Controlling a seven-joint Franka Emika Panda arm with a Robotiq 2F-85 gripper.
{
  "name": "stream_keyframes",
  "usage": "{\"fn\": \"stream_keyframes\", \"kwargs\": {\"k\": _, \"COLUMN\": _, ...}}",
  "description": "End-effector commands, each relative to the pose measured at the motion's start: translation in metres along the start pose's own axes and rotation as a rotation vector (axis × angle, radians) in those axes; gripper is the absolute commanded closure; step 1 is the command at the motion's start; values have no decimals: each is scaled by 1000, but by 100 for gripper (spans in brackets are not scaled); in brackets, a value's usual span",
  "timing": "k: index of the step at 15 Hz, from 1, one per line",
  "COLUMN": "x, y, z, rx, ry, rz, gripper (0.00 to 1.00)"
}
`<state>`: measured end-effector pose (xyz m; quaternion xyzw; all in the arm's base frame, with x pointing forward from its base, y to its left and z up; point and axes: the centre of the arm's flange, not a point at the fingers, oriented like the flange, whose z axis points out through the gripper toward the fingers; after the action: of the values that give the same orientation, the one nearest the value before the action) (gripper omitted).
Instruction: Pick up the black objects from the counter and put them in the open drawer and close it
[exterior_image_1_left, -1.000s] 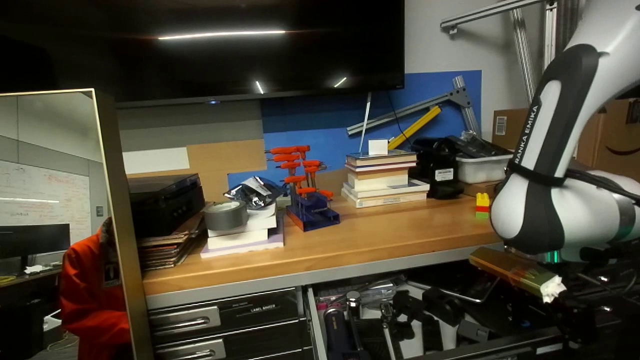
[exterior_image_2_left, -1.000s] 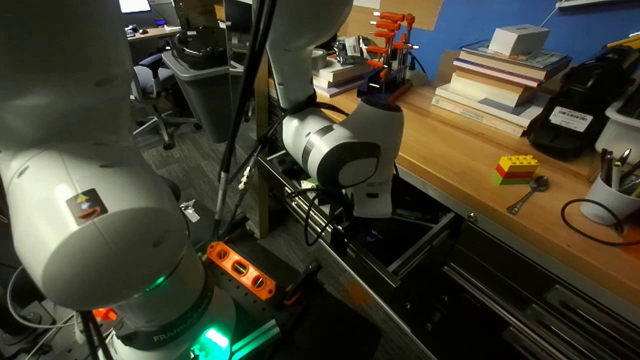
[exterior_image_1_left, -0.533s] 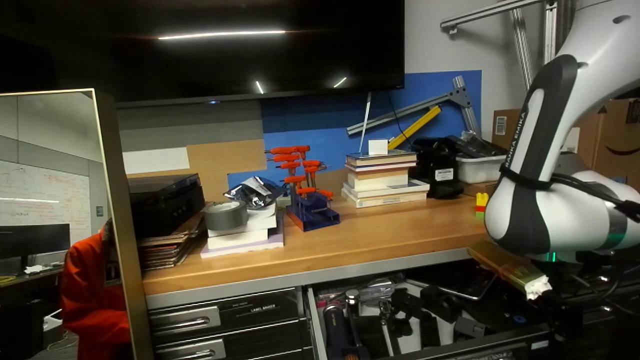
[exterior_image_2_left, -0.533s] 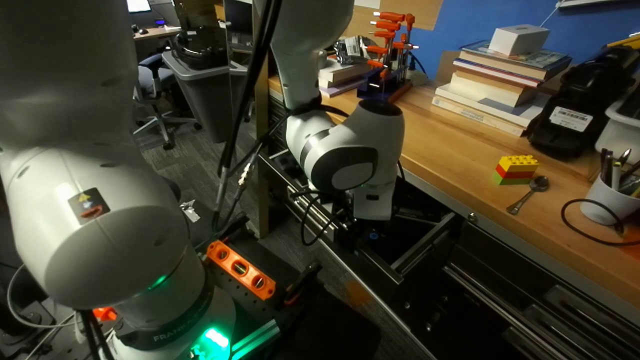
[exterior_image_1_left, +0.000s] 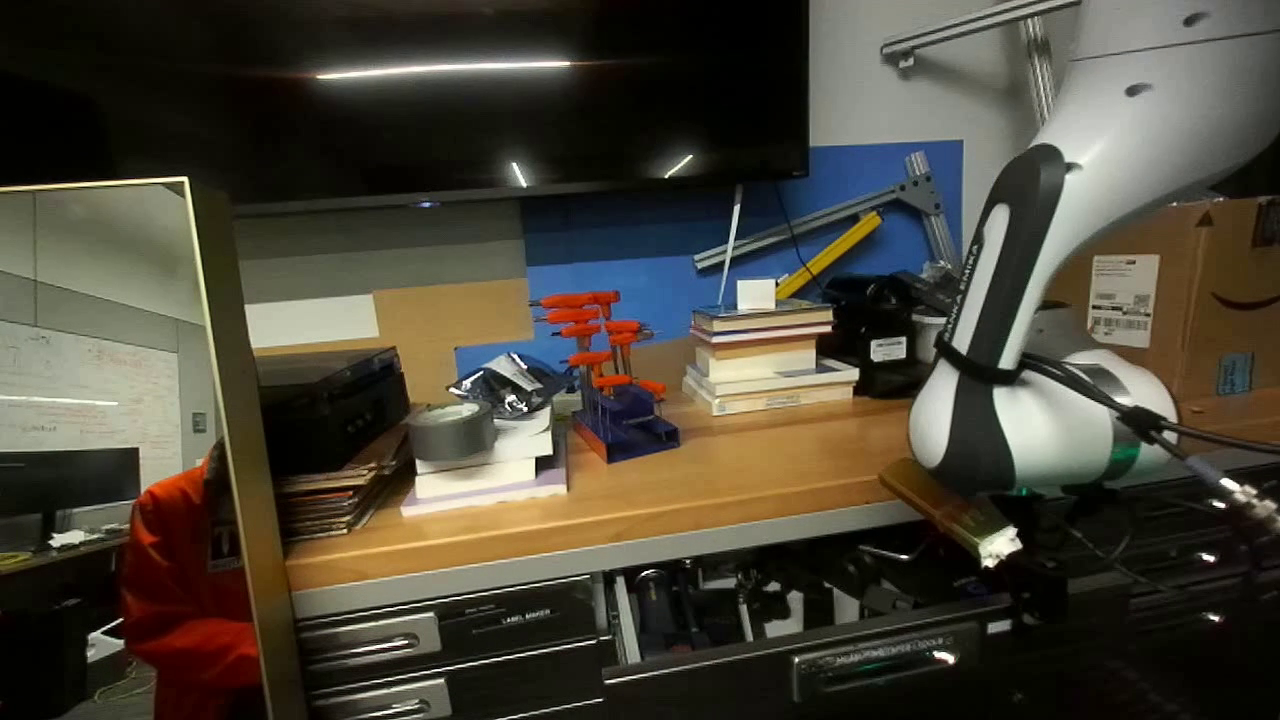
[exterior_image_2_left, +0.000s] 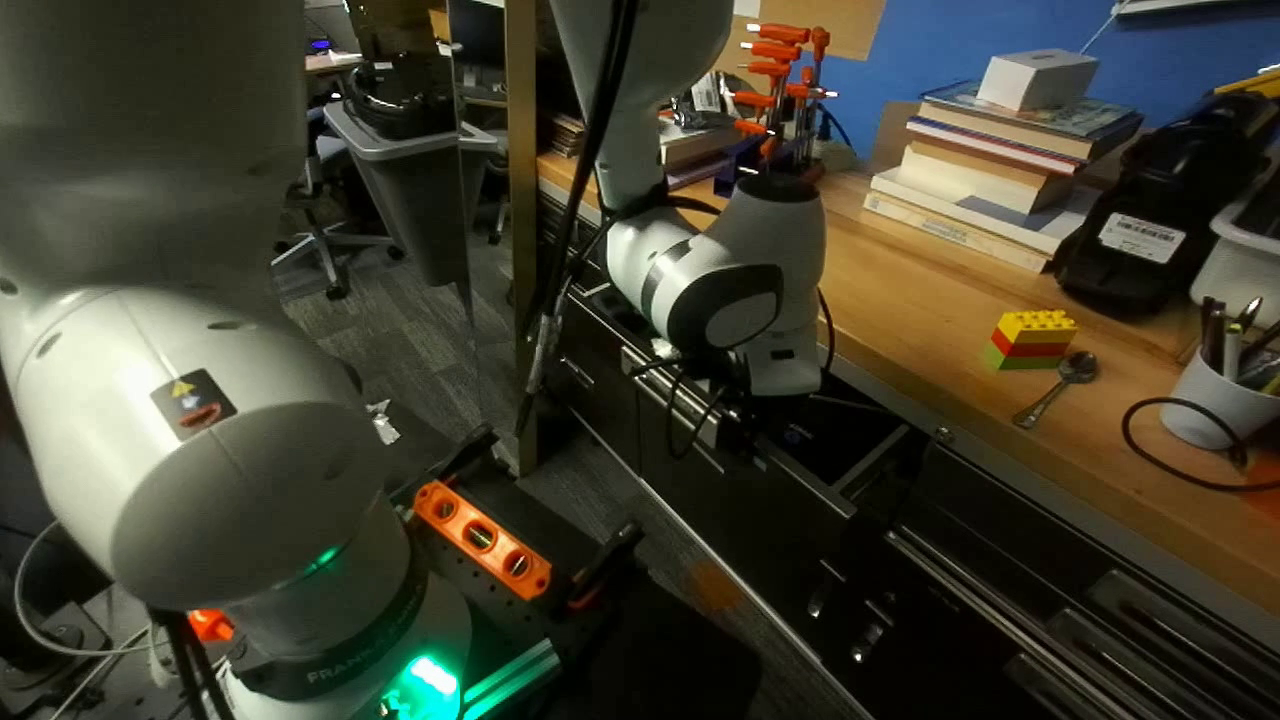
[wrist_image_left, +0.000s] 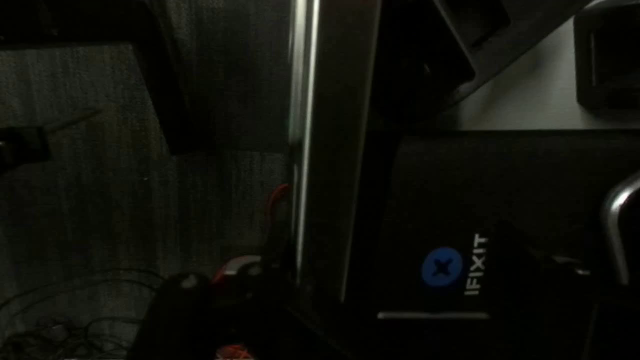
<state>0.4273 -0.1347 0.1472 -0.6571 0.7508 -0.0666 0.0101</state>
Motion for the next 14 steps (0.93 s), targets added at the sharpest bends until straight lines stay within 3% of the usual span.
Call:
{"fn": "stream_keyframes", "kwargs": {"k": 1, "x": -14, "y": -55, "z": 14, "rx": 74, "ry": 19, "rz": -67, "gripper": 0}}
{"fn": "stream_keyframes", "kwargs": {"k": 4, "x": -24, "y": -68, "z": 2, "rx": 89, "ry": 53, "rz": -146, "gripper": 0}}
{"fn": "stream_keyframes", "kwargs": {"k": 14, "x": -54, "y": -27, "z": -97, "rx": 56, "ry": 336, "rz": -401, "gripper": 0}}
